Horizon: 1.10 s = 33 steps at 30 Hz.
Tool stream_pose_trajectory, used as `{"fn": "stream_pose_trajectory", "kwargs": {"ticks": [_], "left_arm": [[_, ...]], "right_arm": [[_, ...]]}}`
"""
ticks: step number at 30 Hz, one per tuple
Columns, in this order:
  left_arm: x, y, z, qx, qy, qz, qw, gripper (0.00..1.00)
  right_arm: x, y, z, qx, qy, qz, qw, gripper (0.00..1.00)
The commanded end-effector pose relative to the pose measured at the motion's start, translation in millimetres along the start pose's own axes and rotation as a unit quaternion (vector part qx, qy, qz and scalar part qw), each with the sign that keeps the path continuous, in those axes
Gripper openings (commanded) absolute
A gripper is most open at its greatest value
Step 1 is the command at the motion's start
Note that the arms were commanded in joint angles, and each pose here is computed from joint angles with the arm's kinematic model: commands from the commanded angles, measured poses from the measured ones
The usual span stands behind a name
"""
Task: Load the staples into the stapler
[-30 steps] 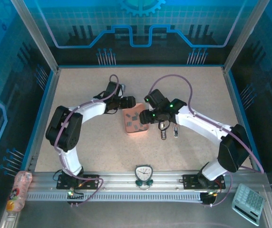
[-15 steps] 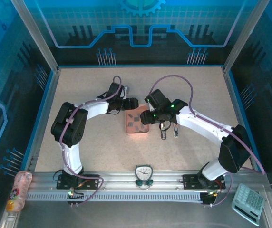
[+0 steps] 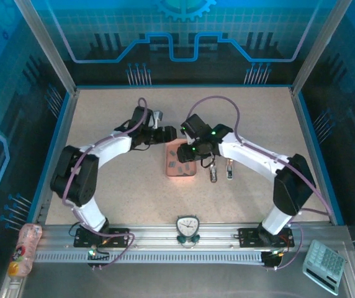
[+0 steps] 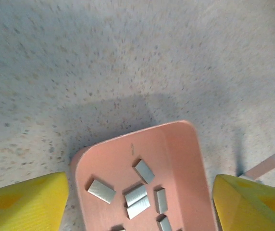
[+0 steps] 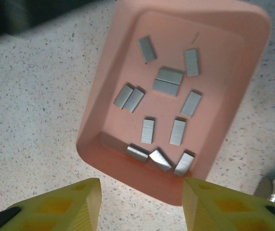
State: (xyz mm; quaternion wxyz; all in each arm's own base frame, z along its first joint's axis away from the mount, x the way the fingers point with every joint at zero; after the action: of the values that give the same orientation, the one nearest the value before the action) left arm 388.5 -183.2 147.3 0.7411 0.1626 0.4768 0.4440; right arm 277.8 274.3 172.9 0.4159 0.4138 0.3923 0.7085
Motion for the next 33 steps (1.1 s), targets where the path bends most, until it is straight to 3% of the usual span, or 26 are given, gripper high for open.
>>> {"fn": "stream_pose_trajectory", "kwargs": {"ticks": [1,8,22,25,33], "left_arm": [[16,29,0,0.001,0.036,0.025,0.999,0.81],[44,55,3,-0.04,0.078,0.031,0.996,0.81],[66,55,2,-0.047,0.106,0.045,0.992,0.82],[68,53,2,-0.045,0.11,0.046,0.992,0.82],[70,51,2,-0.043,0.115,0.047,0.991,0.81]], "right_arm": [[10,-11,-12,0.044,-0.008,-0.022,0.999,0.49],[15,-45,-16,0.09,-0.023,-0.049,0.994,0.49],[-4,-80,-11,0.155,0.004,-0.187,0.97,0.48],[-7,-83,-12,0.169,0.011,-0.205,0.964,0.42],[-14,-93,-15,0.189,-0.002,-0.224,0.956,0.38]]}}
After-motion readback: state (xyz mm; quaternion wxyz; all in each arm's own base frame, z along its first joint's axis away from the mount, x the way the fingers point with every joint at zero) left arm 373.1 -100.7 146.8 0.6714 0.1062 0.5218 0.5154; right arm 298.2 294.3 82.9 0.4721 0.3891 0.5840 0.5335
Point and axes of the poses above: each hand's point on the last joint's axis, 136 mm out from that joint toward the fingers, its own y axis back along the fingers, its own x axis along the line the jaws close on, z = x × y, the point moved 4 cm from there along y, back along the fingers, and after that the axes turned 1 degree about -y, right-handed, at the moved point
